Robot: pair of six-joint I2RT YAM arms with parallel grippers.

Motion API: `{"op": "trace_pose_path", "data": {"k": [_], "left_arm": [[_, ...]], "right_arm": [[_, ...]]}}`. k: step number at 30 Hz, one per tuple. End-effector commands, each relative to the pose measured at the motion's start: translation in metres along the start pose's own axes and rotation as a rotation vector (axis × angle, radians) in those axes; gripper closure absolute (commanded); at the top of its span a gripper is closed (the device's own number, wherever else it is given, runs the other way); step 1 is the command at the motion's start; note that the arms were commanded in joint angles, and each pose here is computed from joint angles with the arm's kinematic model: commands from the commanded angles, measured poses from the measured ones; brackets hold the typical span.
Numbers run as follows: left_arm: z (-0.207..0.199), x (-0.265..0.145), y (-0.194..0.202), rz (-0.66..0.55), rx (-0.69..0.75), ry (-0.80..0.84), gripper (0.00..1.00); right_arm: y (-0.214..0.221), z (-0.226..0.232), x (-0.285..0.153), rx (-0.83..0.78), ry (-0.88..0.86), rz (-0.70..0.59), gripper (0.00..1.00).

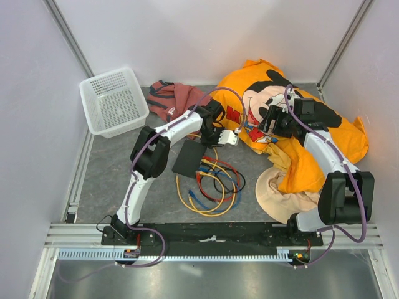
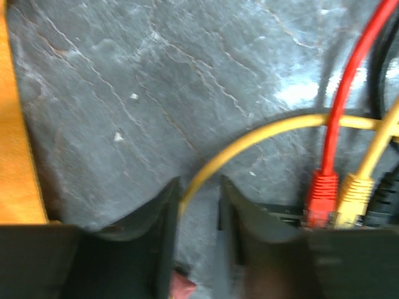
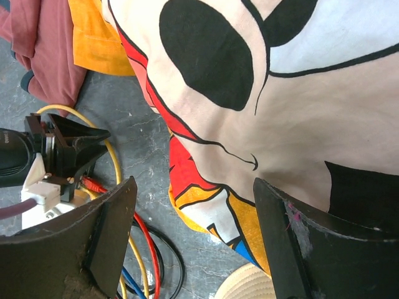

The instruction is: Pull the plug from the switch port

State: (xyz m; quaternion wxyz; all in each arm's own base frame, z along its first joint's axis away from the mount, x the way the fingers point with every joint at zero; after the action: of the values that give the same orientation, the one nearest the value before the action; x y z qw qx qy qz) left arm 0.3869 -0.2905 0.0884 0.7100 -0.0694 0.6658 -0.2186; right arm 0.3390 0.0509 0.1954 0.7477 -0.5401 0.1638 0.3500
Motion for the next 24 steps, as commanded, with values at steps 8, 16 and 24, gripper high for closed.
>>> {"op": "trace_pose_path", "data": {"k": [8,16,24], "left_arm": [[0.018,-0.007,-0.024,-0.04,-0.116,-0.101,0.98],[0.032,-0.082,-0.016,-0.07,-0.662,-0.382,0.98],[-0.023,-0.145,-0.009,-0.137,-0.779,-0.43,0.98]], "right_arm": [[-0.024,0.006,-0.003,-0.007,-0.017,-0.053,0.16],[-0.029,0.007,-0.003,0.004,-0.021,-0.066,0.16],[-0.014,0.028,-0.006,-0.182,-0.289,-0.015,0.16]]}}
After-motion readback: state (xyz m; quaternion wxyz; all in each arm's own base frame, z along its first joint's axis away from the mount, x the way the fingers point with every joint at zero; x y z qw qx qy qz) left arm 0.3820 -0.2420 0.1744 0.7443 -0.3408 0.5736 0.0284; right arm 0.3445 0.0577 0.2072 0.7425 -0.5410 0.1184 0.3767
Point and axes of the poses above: each gripper's point midway between its finger pads, its own x axis out along the fingers, its own z axis along the line the jaws close on, y = z × x, the point moved 7 cm from there along -x, back along the fingers, and after that the axes turned 7 degrees about -x, right-handed, at the moved point
